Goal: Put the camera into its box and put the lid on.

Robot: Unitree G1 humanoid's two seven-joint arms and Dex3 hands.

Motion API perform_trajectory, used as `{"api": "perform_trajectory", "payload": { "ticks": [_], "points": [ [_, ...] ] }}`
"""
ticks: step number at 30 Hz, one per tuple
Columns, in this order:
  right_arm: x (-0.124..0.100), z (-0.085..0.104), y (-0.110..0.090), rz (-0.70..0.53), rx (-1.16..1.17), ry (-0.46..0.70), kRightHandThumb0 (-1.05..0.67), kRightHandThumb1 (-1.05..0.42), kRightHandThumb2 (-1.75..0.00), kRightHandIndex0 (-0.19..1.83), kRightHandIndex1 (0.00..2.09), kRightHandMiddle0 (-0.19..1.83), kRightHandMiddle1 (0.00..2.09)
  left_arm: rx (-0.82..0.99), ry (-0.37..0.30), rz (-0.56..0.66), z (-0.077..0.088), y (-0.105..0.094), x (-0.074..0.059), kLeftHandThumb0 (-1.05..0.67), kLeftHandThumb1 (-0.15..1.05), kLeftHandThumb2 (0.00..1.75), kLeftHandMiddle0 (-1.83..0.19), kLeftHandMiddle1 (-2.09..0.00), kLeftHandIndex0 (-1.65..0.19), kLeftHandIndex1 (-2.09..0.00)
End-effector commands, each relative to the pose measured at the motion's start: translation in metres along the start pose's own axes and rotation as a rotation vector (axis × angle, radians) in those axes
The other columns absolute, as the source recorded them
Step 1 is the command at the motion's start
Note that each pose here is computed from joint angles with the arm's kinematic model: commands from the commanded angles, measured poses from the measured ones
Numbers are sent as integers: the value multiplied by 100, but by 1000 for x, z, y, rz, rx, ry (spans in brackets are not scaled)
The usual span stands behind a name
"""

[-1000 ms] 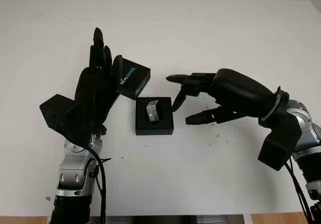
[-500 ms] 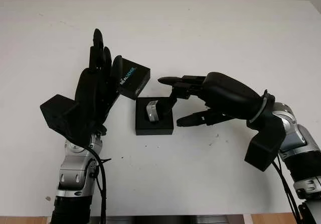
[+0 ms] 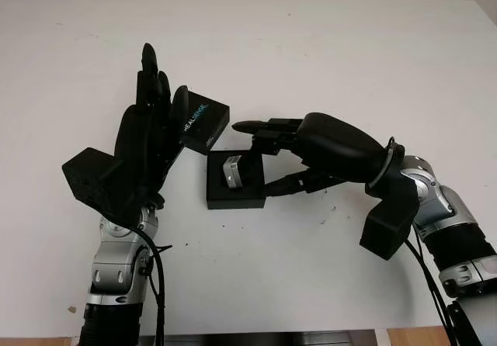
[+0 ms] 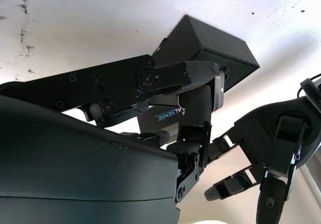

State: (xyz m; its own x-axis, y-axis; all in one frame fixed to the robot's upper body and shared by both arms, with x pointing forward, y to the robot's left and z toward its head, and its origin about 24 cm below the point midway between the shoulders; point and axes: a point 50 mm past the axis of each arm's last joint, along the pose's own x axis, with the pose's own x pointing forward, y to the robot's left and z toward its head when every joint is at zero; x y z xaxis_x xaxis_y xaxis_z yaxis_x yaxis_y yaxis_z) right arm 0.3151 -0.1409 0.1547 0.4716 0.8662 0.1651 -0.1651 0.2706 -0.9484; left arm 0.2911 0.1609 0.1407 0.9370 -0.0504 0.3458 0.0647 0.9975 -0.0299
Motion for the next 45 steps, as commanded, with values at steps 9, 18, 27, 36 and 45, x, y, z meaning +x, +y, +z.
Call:
{"api": "perform_trajectory", "payload": {
  "ticks": [9,18,27,36,45],
  "points": [
    [25,13,10,-19,10,-84,-56,-105,-14,37,0,15,98,-2,-13,10,2,0,-2,-79,105,44,19,0,19,0],
    [37,19,8,-54,-3,-122,-59,-105,-18,36,0,8,91,-1,-9,5,2,-1,-3,-78,105,47,19,0,19,0],
    [44,24,9,-60,-7,-149,-59,-105,-18,36,0,2,85,-4,-9,8,1,0,-4,-79,105,46,19,0,19,0],
    [42,23,7,-65,-18,-138,-59,-105,-17,35,0,4,81,-2,-9,6,1,1,-5,-78,105,47,19,0,19,0],
    [39,17,-3,-139,7,-74,-66,-98,-5,33,0,0,80,0,-7,3,1,1,-4,-79,105,45,19,0,19,0]
  ]
}}
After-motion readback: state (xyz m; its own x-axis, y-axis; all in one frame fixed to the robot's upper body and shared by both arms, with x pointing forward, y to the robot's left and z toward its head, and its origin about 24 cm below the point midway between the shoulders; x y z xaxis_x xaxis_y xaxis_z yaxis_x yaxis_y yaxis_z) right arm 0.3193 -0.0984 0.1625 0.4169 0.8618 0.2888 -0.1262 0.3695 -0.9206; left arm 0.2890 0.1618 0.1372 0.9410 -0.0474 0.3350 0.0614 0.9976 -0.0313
